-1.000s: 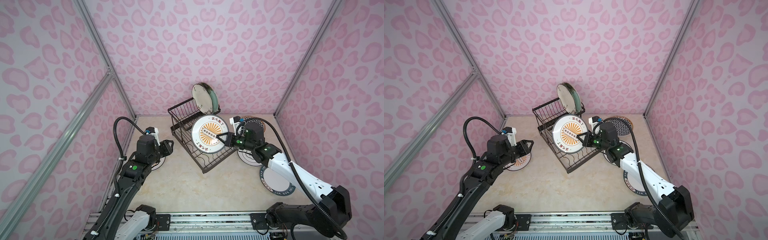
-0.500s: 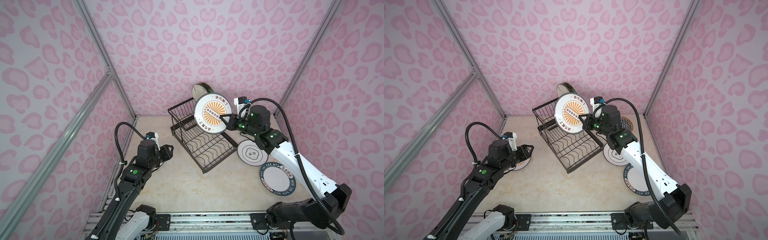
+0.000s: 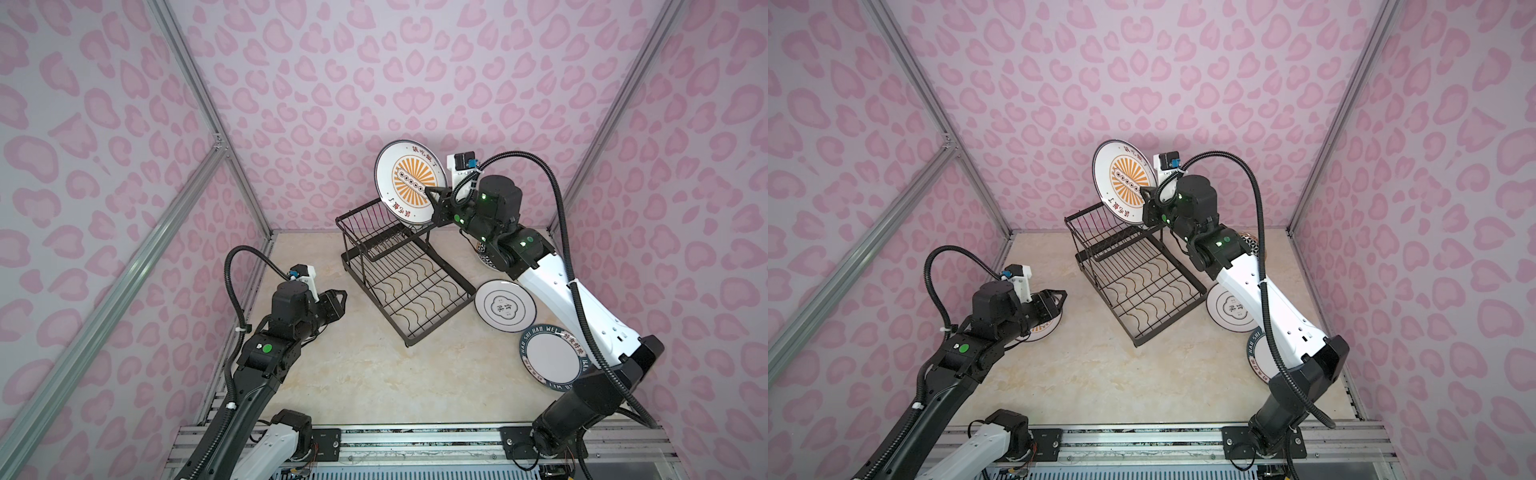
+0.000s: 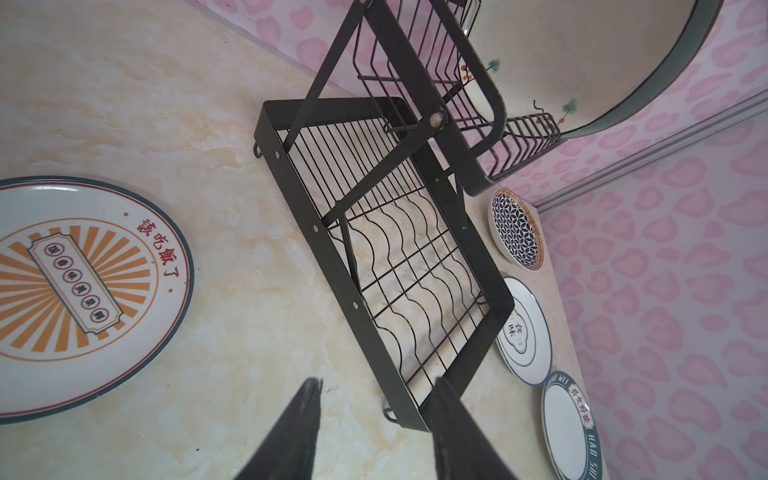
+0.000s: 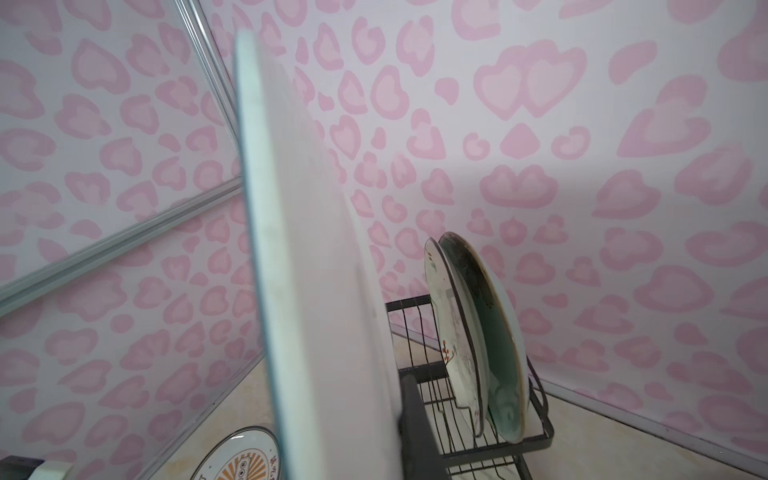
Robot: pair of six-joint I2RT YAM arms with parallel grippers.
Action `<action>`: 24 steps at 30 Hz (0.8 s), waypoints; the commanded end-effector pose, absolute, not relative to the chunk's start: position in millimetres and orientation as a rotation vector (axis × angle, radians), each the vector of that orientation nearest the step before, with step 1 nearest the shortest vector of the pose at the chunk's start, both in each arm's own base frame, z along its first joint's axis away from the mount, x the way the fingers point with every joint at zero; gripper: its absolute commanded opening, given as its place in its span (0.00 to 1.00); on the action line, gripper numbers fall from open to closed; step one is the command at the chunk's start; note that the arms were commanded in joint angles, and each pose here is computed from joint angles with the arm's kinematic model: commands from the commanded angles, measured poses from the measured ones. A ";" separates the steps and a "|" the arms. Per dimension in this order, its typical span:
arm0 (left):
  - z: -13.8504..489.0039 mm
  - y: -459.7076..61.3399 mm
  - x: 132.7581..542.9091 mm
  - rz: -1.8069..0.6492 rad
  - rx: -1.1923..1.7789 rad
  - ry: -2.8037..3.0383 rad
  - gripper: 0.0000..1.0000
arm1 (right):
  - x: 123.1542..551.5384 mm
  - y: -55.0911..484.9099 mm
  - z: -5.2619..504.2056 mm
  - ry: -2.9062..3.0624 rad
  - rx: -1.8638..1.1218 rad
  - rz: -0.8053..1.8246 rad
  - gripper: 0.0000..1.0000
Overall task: Load plates into a dish rack
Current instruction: Place the plate on the dish rack.
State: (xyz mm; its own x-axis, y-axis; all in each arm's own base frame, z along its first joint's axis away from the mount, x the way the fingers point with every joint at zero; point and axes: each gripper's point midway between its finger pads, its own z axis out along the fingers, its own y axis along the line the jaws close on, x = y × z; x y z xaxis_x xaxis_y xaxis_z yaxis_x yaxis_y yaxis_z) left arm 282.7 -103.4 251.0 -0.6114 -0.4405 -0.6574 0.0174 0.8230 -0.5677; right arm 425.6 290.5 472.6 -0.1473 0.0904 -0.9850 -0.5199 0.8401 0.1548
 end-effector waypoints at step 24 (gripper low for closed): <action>243.6 -111.3 280.7 -0.743 -0.318 2.158 0.46 | 511.4 349.7 423.3 1.622 -0.497 -0.016 0.00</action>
